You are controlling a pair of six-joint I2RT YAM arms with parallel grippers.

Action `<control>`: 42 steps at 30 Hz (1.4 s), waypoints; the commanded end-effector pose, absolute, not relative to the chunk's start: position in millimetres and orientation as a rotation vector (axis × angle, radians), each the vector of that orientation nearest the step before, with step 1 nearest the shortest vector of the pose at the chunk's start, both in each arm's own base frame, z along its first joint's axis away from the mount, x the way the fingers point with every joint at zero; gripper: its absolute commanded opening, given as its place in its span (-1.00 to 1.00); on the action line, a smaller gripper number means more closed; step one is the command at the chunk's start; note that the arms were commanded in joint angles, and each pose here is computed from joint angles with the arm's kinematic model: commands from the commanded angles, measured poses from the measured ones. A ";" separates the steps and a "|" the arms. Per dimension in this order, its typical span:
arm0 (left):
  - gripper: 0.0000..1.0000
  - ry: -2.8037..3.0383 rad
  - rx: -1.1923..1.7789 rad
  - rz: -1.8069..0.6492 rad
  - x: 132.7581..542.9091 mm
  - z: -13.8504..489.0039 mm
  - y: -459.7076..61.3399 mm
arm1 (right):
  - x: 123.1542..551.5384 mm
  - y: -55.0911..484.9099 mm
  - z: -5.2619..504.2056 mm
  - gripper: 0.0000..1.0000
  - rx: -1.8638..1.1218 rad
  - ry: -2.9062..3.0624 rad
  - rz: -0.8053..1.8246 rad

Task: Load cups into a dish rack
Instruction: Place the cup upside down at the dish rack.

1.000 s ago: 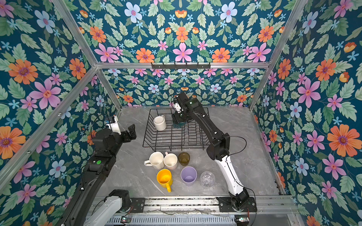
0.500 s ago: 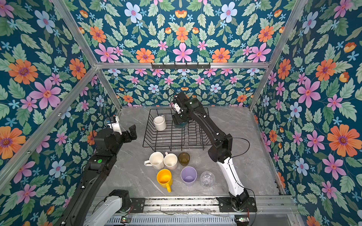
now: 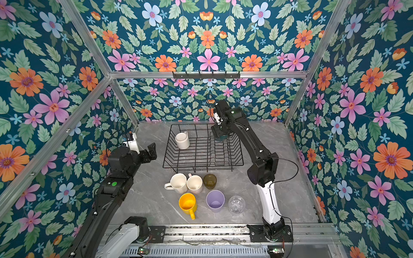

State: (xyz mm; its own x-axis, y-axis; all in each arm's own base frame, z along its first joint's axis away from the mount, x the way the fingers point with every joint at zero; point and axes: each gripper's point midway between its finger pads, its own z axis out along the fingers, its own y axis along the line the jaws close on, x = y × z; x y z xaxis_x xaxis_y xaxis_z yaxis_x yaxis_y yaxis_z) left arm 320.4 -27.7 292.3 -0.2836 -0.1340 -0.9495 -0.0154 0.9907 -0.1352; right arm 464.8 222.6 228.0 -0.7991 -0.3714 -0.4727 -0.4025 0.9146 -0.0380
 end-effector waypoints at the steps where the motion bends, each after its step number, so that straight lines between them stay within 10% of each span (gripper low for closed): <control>1: 0.99 1.834 -0.104 -0.124 322.5 297.6 -29.0 | 480.9 214.1 224.9 -1.00 -0.539 2.563 0.039; 38: 0.99 1.878 -0.095 -0.135 328.5 285.3 -32.8 | 523.2 205.1 128.3 -1.00 -0.528 2.694 0.014; 42: 0.99 1.884 -0.100 -0.129 329.2 283.8 -31.9 | 522.9 206.2 122.9 -0.17 -0.524 2.708 0.022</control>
